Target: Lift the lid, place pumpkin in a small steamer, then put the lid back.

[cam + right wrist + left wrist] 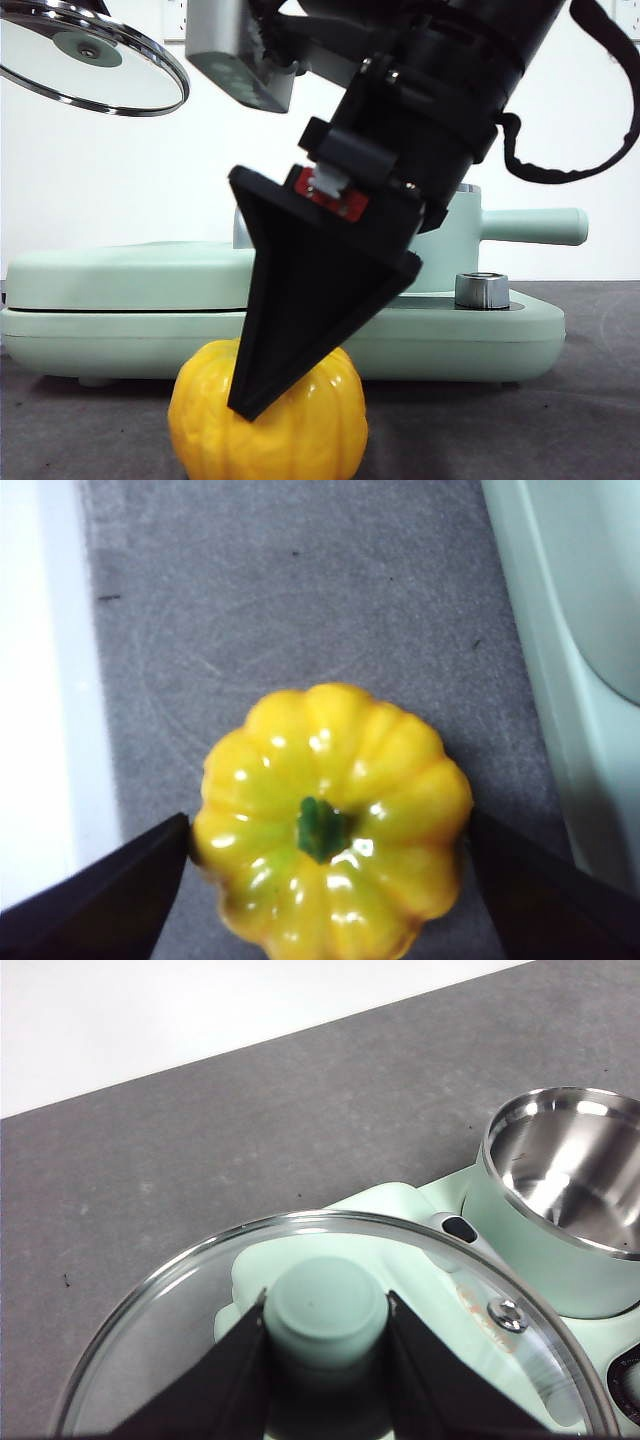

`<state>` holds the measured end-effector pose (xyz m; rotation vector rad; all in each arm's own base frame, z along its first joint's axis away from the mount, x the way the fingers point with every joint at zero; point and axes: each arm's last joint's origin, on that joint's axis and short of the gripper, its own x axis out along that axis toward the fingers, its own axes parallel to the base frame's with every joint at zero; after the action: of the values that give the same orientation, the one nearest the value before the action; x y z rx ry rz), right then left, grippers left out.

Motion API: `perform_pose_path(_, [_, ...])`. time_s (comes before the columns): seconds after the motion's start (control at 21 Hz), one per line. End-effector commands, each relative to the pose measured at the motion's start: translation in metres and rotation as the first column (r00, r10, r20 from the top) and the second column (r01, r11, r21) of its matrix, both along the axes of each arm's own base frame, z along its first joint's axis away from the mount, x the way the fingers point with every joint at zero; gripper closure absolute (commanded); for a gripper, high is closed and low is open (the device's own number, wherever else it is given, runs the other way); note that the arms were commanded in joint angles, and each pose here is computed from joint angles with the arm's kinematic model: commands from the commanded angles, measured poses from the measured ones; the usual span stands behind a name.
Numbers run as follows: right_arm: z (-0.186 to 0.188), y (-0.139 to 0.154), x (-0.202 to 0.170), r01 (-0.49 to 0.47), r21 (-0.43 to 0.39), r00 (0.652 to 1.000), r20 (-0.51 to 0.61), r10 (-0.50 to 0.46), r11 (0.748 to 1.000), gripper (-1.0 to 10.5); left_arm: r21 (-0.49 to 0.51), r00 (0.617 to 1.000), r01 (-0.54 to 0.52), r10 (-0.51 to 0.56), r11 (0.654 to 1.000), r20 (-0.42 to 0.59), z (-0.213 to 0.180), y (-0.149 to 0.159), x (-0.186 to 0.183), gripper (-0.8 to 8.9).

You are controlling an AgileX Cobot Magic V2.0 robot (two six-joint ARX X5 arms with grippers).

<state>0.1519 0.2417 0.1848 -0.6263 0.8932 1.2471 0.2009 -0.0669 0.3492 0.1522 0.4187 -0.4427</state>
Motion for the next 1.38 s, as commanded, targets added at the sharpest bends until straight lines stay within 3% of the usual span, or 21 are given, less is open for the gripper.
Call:
perform_pose_path(0.05, [-0.009, 0.005, -0.002, 0.002, -0.034, 1.0, -0.031, -0.003, 0.999, 5.1, -0.019, 0.999, 0.003, -0.002, 1.0, 0.047, 0.009, 0.0, -0.001, 7.99])
perform_pose_path(0.91, [0.009, -0.012, -0.012, 0.155, -0.086, 0.975, -0.144, -0.166, 0.984, 5.6, -0.018, 0.999, 0.004, -0.003, 1.0, 0.047, 0.009, 0.0, -0.001, 7.99])
perform_pose_path(1.19, [0.042, -0.027, -0.018, 0.281, -0.072, 0.938, -0.189, -0.289, 0.957, 5.7, -0.016, 0.999, 0.005, -0.004, 1.0, 0.051, 0.01, 0.0, -0.001, 7.99])
perform_pose_path(1.38, [0.07, -0.04, -0.019, 0.382, -0.084, 0.893, -0.222, -0.391, 0.921, 5.9, -0.012, 0.999, 0.007, -0.006, 1.0, 0.054, 0.01, 0.0, -0.001, 7.99])
